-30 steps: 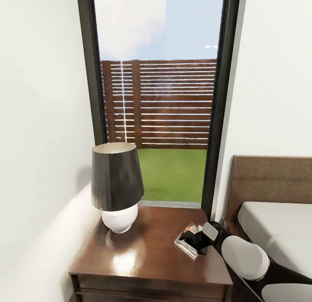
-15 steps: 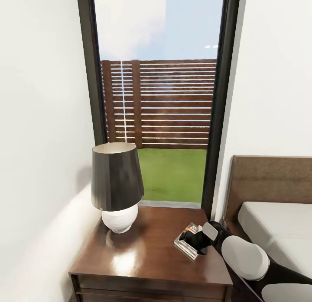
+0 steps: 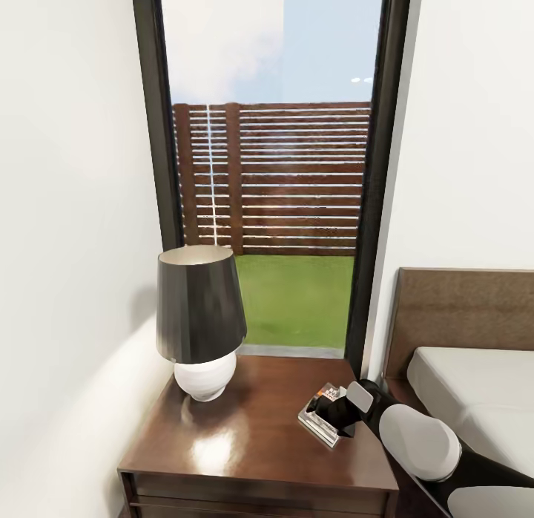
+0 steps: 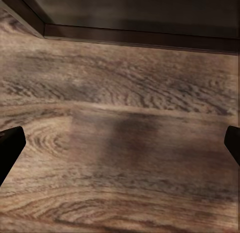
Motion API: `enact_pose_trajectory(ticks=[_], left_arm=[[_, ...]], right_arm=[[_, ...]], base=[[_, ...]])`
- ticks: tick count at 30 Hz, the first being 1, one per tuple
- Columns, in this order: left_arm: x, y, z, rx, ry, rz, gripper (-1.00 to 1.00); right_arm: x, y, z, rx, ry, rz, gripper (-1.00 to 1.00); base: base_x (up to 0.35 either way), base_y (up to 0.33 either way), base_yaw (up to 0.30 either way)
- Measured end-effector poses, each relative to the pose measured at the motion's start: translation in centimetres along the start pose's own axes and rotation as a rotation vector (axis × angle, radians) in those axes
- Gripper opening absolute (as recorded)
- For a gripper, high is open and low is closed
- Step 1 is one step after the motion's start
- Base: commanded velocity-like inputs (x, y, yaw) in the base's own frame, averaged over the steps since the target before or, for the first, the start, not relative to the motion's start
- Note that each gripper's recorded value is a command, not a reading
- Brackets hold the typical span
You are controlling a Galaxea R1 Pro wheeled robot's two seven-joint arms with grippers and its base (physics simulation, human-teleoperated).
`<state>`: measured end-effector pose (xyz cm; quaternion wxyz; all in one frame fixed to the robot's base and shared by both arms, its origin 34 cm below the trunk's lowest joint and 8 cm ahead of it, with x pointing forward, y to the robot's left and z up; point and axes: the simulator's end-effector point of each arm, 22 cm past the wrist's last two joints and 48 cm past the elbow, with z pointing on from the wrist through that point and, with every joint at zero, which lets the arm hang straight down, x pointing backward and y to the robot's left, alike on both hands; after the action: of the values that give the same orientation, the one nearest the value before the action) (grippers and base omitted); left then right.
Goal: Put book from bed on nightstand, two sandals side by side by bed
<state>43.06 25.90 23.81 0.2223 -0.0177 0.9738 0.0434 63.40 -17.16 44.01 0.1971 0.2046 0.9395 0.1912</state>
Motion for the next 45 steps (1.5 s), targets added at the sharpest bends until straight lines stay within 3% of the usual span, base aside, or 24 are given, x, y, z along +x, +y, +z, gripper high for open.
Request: enact_pose_trajectory(ticks=[45], left_arm=[[-6.1, 0.8, -7.9, -0.006, 0.015, 0.001, 1.00]], right_arm=[[-5.0, 5.4, -7.3, -0.008, -0.004, 0.000, 1.00]], base=[[0.000, 0.000, 0.000]])
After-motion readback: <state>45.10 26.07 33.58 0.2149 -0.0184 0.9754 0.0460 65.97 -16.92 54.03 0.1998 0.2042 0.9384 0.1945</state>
